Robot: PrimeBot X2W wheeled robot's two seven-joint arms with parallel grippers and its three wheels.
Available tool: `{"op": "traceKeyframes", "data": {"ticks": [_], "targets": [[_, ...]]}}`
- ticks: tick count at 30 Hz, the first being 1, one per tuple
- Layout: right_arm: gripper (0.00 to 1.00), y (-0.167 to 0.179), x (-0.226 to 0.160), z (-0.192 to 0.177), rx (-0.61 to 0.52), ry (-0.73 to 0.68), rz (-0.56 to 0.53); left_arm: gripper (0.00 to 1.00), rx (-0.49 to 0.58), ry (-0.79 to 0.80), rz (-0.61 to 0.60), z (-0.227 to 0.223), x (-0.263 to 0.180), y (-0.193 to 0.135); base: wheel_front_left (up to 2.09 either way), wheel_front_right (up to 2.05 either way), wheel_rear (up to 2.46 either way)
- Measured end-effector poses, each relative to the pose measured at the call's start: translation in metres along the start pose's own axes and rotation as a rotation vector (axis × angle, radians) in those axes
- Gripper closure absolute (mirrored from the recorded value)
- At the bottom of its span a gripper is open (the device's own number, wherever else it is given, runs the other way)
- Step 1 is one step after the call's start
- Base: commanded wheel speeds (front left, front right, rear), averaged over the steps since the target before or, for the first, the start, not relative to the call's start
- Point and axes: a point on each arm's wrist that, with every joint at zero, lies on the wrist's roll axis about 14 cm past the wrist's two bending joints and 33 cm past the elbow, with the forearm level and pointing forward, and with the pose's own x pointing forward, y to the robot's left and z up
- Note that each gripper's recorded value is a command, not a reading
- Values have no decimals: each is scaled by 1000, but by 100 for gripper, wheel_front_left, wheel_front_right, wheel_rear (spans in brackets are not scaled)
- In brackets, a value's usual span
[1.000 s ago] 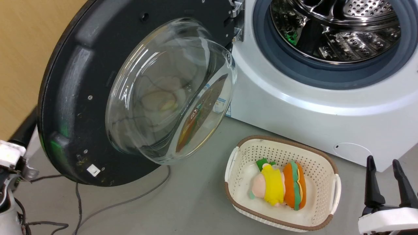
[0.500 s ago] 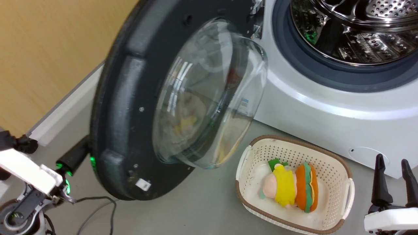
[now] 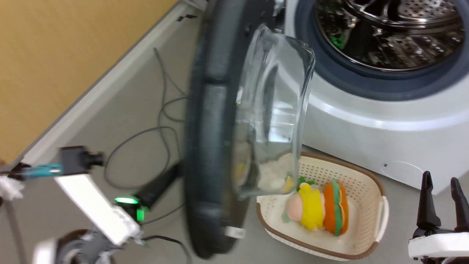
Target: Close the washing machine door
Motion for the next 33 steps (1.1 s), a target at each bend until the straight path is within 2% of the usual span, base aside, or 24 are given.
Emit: {"op": "traceKeyframes", "data": {"ticks": [6,18,28,33], "targets": [[0,-21,-11,6,-15,-12,-56,100,-21,103,-107,-43,39,-26,0,0,0],[0,-67,-34,21,-35,-45,-190,100,-37,180,-207,-112,119,-50,0,0,0],[0,-97,-52,27,-39,-57,-279,100,12,246,-211,-167,165,-44,0,0,0],[0,-109,-62,29,-45,-59,-318,100,2,291,-225,-195,177,-46,0,0,0]]}}
